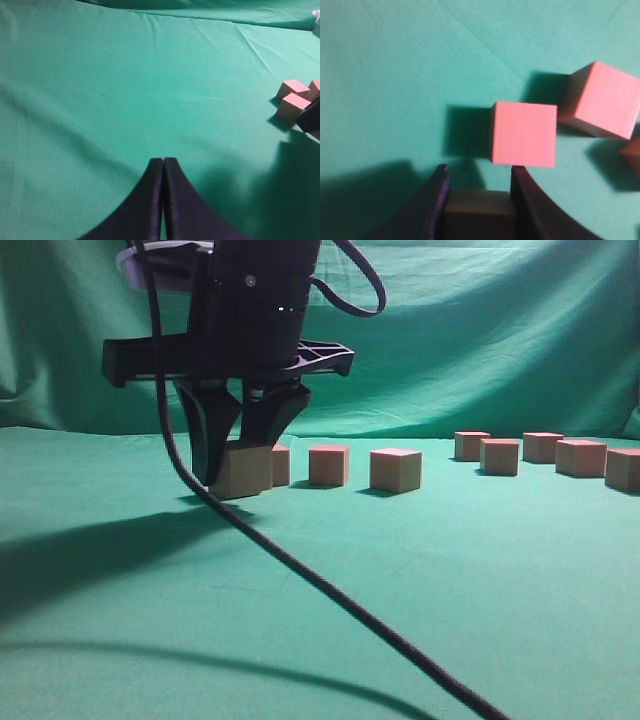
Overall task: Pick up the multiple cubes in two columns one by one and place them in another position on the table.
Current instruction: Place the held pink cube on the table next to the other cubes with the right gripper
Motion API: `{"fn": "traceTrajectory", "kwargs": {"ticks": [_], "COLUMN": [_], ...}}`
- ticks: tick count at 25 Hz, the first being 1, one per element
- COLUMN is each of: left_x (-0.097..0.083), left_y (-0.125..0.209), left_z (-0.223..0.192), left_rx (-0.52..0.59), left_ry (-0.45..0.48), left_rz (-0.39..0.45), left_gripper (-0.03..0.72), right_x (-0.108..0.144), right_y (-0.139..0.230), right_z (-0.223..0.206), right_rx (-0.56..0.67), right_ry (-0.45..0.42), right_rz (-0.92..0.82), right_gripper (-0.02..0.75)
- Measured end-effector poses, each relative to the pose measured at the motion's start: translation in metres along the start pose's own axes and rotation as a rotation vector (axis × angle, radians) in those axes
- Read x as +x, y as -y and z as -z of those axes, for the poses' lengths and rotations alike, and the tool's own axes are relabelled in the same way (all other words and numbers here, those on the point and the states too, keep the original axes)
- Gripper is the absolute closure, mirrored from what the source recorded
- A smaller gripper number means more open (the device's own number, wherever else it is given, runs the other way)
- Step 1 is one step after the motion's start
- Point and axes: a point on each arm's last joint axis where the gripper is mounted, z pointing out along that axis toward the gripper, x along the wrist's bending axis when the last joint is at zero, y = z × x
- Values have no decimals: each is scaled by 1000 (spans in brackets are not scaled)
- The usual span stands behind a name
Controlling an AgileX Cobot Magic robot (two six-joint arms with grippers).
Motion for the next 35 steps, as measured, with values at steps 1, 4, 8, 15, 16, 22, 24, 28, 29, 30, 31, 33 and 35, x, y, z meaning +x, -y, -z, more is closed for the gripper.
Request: {"fn": "traceTrajectory", "kwargs": {"ticks": [1,4,8,15,16,22,24,28,29,30,31,33,35], "left_x": [0,0,0,0,0,0,0,0,0,0,0,0,0], "left_y": [0,0,0,0,0,0,0,0,0,0,0,0,0], "left_z": [0,0,0,0,0,0,0,0,0,0,0,0,0], "left_rx": [0,0,0,0,0,0,0,0,0,0,0,0,0], "left_ry": [0,0,0,0,0,0,0,0,0,0,0,0,0], "left_rz": [0,0,0,0,0,0,0,0,0,0,0,0,0], "left_gripper": [688,688,688,688,688,688,688,688,688,688,688,688,688], "right_x": [0,-1,0,0,0,-3,-6,-11,-12,-13,-14,-19,-31], "right_y": [0,2,6,6,6,-5,-19,-39,-43,-47,-49,-49,-46], "right_z": [0,-2,-11,-11,-11,4,21,58,64,71,79,95,116], "right_rx": [4,21,53,53,53,130,141,179,174,157,144,128,104], "right_ry": [1,10,15,15,15,43,55,75,81,86,89,92,100], "right_rz": [0,8,13,13,13,19,20,58,69,79,97,117,100], "right_gripper": [479,479,479,479,479,171,113,85,101,101,101,146,156]}}
